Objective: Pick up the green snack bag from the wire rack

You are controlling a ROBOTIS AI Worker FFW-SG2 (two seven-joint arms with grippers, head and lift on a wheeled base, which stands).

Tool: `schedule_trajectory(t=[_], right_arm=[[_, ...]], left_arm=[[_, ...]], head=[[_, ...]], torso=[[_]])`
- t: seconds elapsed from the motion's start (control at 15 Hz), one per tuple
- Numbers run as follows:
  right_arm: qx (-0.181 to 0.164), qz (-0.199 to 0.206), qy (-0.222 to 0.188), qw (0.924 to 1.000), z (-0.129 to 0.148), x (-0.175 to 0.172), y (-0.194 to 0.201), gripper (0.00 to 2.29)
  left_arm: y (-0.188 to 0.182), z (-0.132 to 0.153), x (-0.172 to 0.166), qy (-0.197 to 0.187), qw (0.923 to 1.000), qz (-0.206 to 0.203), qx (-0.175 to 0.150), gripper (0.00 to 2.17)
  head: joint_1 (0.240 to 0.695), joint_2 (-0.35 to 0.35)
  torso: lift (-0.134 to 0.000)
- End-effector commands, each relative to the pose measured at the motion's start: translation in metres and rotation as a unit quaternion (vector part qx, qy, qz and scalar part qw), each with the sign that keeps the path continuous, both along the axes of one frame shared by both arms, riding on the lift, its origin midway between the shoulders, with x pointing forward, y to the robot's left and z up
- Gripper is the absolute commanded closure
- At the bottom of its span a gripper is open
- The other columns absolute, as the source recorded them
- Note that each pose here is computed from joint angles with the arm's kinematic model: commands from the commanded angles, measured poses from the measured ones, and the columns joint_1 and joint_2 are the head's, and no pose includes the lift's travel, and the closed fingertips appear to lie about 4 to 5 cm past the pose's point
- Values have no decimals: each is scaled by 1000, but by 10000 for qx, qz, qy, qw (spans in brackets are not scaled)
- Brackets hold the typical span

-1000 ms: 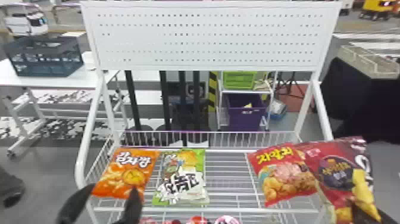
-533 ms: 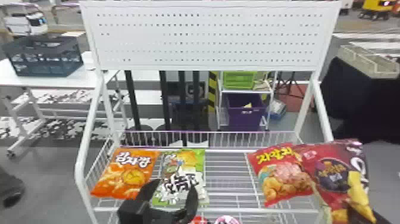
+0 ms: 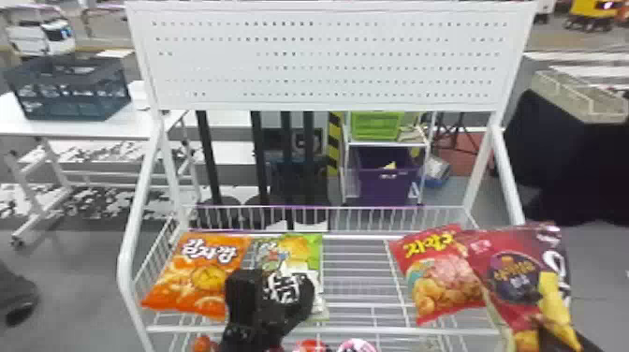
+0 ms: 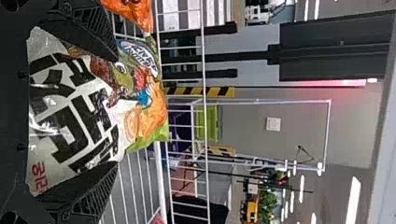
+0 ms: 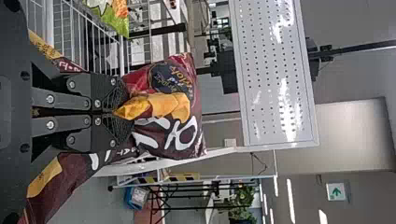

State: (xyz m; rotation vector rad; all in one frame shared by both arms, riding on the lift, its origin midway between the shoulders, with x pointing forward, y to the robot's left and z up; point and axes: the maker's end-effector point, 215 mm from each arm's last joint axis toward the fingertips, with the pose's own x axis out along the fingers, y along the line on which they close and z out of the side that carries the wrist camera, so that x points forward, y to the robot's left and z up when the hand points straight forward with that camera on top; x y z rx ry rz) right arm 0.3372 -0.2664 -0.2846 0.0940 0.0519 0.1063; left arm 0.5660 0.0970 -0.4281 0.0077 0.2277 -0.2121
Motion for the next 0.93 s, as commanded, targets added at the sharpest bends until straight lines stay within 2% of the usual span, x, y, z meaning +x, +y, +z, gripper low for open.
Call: schedule_trajectory(t=[0.0,0.13,0.27,0.33,0.4,0.47,0.67,0.87], right_arm=[[-1,4,2,10000,0,0,0,2179],[-7,-1,0,10000,0,0,0,2179],[0,6,-13,10000,1,0,1,2179],[0,6,-20,10000,2,1,1,2179],[0,6,-20,10000,2,1,1,2179],[8,5,-19,10000,2,1,1,2179],[2,9,-20,10000,1,1,1,2179],[1,15,-26,10000,1,2,1,2179]], left_arm=[[8,-8,9,89,9999,63,91,120],[8,-9,9,142,9998,49,119,299],[6,-15,7,247,9995,8,172,728],[6,-20,6,330,9992,7,213,1035],[8,-20,5,358,9991,30,244,1514],[11,-17,5,342,9990,91,258,1899],[4,-16,-5,512,9981,-92,316,2064],[1,-15,-16,554,9979,-128,296,2071]], head=[[499,0],[499,0],[499,0],[499,0],[499,0],[499,0],[499,0],[499,0]], torso=[[0],[0],[0],[0],[0],[0],[0],[0]])
